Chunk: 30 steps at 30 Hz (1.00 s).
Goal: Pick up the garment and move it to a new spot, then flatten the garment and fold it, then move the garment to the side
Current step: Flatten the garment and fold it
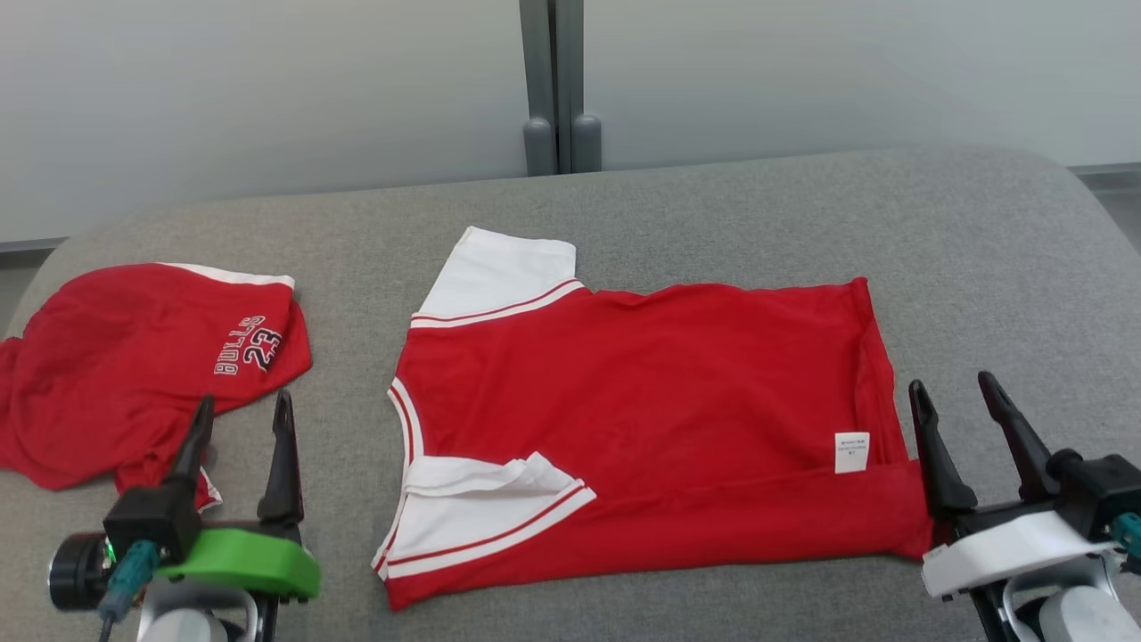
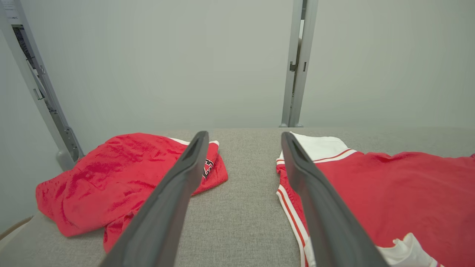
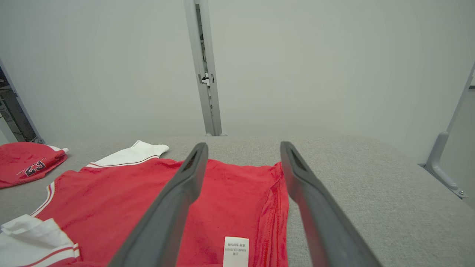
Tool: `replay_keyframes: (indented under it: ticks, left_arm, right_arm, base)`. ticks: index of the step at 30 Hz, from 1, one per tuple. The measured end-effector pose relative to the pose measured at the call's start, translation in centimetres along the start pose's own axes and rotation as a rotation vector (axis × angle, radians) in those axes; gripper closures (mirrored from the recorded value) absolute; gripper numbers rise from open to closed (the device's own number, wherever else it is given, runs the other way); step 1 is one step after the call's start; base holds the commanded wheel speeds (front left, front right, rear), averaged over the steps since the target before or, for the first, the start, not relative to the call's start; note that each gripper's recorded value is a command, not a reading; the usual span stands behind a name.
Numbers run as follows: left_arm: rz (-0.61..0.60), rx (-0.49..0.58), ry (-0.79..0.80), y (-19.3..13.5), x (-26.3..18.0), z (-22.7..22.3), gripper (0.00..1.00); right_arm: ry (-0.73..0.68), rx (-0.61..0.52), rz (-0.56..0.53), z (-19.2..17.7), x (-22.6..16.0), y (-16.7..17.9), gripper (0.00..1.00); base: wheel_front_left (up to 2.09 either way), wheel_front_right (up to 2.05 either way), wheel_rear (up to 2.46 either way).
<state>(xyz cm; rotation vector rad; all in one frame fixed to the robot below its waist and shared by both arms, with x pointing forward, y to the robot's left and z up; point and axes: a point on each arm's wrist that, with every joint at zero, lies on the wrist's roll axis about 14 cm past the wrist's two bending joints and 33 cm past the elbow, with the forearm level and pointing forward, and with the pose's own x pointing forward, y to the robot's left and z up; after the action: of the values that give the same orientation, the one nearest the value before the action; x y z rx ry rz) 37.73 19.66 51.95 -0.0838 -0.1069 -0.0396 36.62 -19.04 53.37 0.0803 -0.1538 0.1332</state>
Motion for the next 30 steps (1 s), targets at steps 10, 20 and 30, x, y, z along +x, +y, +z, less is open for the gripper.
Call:
replay_keyframes:
  ticks: [10, 20, 30]
  left_arm:
    - [-0.137, 0.092, -0.1, -1.9, 10.0, 5.2, 0.0]
    - [-0.24, 0.15, -0.026, -4.7, 20.2, 4.0, 0.0]
    - [-0.311, 0.148, 0.251, -6.8, 25.3, -6.0, 0.0]
  right_arm:
    - [-0.011, -0.122, 0.059, 2.3, 7.7, -1.8, 0.0]
    - [0.204, -0.195, 0.044, -1.9, 14.5, -5.6, 0.0]
    - [0.51, -0.172, 0.033, -11.2, 16.0, -7.5, 0.0]
  base:
    - [0.0, 0.0, 0.0]
    - [0.0, 0.0, 0.0]
    - [0.0, 0.0, 0.0]
